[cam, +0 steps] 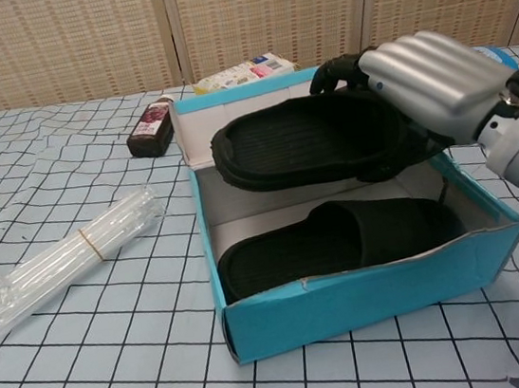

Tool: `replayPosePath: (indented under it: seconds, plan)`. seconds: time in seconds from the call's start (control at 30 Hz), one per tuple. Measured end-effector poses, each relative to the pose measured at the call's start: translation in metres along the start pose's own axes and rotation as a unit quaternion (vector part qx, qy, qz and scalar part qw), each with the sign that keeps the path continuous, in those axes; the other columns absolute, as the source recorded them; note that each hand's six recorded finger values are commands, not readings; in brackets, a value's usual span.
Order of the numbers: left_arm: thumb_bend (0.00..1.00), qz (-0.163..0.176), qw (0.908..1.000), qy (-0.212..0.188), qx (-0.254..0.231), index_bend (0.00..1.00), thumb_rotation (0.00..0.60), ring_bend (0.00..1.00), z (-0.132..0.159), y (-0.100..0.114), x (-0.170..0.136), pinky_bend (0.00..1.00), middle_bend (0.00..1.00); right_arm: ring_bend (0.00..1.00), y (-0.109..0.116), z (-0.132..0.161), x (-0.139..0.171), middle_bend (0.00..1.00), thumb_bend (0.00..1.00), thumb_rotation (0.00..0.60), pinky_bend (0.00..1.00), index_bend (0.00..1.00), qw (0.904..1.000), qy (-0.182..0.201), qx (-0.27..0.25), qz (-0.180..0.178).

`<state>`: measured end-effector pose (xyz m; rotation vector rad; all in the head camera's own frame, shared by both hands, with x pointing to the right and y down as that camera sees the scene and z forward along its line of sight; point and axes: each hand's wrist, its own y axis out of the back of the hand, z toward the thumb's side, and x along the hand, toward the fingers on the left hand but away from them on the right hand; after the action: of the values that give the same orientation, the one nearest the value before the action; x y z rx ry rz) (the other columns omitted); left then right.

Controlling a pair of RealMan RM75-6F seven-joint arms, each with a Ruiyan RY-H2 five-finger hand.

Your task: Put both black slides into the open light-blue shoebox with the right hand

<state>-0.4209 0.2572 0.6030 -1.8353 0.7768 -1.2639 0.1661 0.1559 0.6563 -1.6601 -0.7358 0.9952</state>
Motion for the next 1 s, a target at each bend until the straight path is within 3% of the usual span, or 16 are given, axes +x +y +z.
replayPosePath:
  seconds: [0.87, 1.0]
  plan:
    - [0.71, -0.004, 1.0000, 0.000, 0.003, 0.21, 0.600, 0.23, 0.000, -0.002, 0.000, 0.45, 0.14, 0.40, -0.016, 0.011, -0.006, 0.55, 0.00, 0.600, 0.46, 0.52, 0.9996, 0.020, -0.020, 0.008]
    - [0.71, -0.002, 1.0000, 0.000, 0.002, 0.21, 0.600, 0.23, 0.000, -0.001, 0.000, 0.45, 0.14, 0.40, -0.024, 0.015, -0.002, 0.55, 0.00, 0.600, 0.46, 0.52, 0.9991, 0.028, -0.020, 0.023]
